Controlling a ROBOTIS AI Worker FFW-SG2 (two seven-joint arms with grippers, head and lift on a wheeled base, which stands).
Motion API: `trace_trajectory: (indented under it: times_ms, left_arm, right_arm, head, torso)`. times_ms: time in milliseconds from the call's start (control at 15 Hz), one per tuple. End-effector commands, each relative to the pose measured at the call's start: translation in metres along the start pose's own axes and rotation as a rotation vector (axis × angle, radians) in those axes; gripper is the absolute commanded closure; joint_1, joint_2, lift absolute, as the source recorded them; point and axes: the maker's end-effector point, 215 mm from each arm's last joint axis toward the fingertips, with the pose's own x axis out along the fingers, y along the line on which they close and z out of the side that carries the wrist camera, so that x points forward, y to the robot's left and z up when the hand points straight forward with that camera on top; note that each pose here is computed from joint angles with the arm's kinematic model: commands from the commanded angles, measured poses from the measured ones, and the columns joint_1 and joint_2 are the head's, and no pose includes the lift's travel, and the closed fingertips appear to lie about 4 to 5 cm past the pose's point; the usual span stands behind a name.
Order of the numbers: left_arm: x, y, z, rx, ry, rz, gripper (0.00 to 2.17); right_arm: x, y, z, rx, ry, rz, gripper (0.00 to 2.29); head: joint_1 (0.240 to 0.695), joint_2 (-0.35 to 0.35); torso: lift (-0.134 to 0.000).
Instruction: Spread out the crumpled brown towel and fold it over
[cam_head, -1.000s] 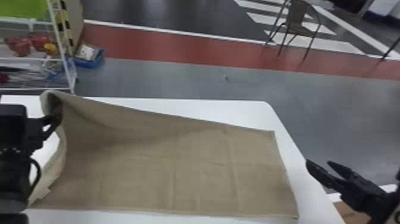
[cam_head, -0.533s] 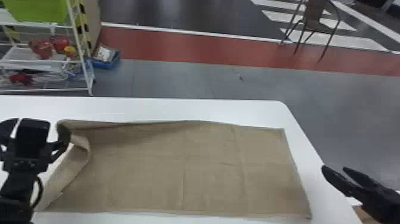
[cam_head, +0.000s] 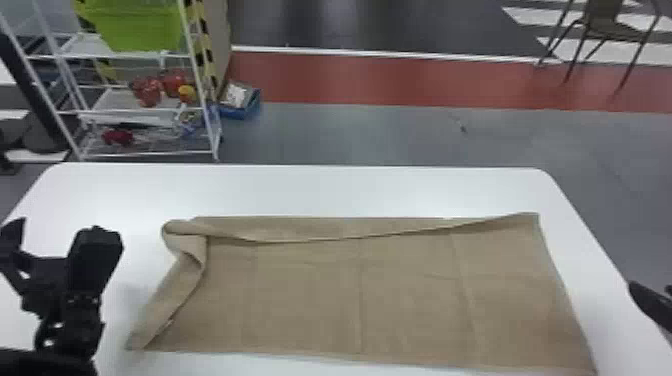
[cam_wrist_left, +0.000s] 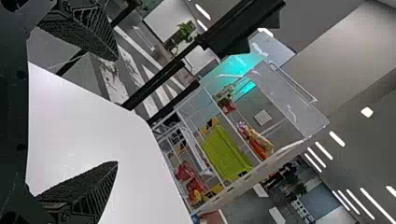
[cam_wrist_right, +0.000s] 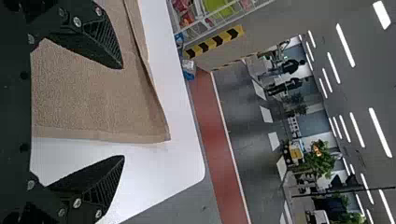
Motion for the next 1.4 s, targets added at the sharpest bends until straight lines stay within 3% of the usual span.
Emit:
trace_trajectory:
  times_ms: [0, 67, 133, 333, 467, 600, 733, 1000, 1200, 1333]
  left_arm:
    - [-0.028, 0.002, 0.001, -0.184, 0.020, -0.137, 0.11]
    - [-0.041, 0.002, 0.006, -0.332, 0.020, -0.252, 0.10]
    - [-0.051, 0.000, 0.010, -0.431, 0.017, -0.332, 0.10]
    - [-0.090, -0.020, 0.033, -0.593, -0.015, -0.526, 0.11]
    - [-0.117, -0.041, 0.045, -0.666, -0.019, -0.643, 0.32]
    - [-0.143, -0.061, 0.050, -0.669, 0.003, -0.719, 0.36]
    - [-0.153, -0.063, 0.046, -0.609, 0.017, -0.721, 0.42]
    - [-0.179, -0.046, 0.009, -0.507, 0.191, -0.713, 0.41]
    - [-0.194, -0.042, -0.042, -0.380, 0.363, -0.661, 0.41]
    - [-0.200, -0.043, -0.054, -0.367, 0.400, -0.664, 0.41]
  right_arm:
    - [-0.001, 0.001, -0.003, 0.007, 0.005, 0.007, 0.32]
    - [-0.001, 0.001, -0.003, 0.005, 0.007, 0.009, 0.32]
    - [-0.003, 0.001, -0.005, 0.000, 0.013, 0.005, 0.32]
    - [-0.004, 0.003, -0.019, 0.001, 0.039, 0.010, 0.47]
    - [-0.004, 0.007, -0.027, 0.003, 0.046, 0.015, 0.47]
    - [-0.005, 0.010, -0.033, 0.001, 0.050, 0.020, 0.47]
    - [-0.008, 0.013, -0.036, -0.009, 0.058, 0.037, 0.47]
    - [-0.016, 0.006, -0.047, -0.018, 0.093, 0.020, 0.47]
    - [-0.020, -0.003, -0.055, -0.048, 0.111, -0.002, 0.47]
    - [-0.024, -0.009, -0.059, -0.054, 0.127, -0.009, 0.47]
  head:
    - [0.695, -0.077]
    - [0.695, -0.085]
    - [0.695, -0.098]
    - [0.695, -0.148]
    - [0.695, -0.179]
    - [0.695, -0.212]
    - [0.695, -0.262]
    - [0.695, -0.280]
    - [0.695, -0.282]
    - [0.695, -0.277]
  torso:
    - [-0.123]
    - [-0.123]
    - [-0.123]
    - [-0.123]
    - [-0.123]
    - [-0.123]
    - [-0.123]
    - [-0.123]
    - [-0.123]
    - [-0.123]
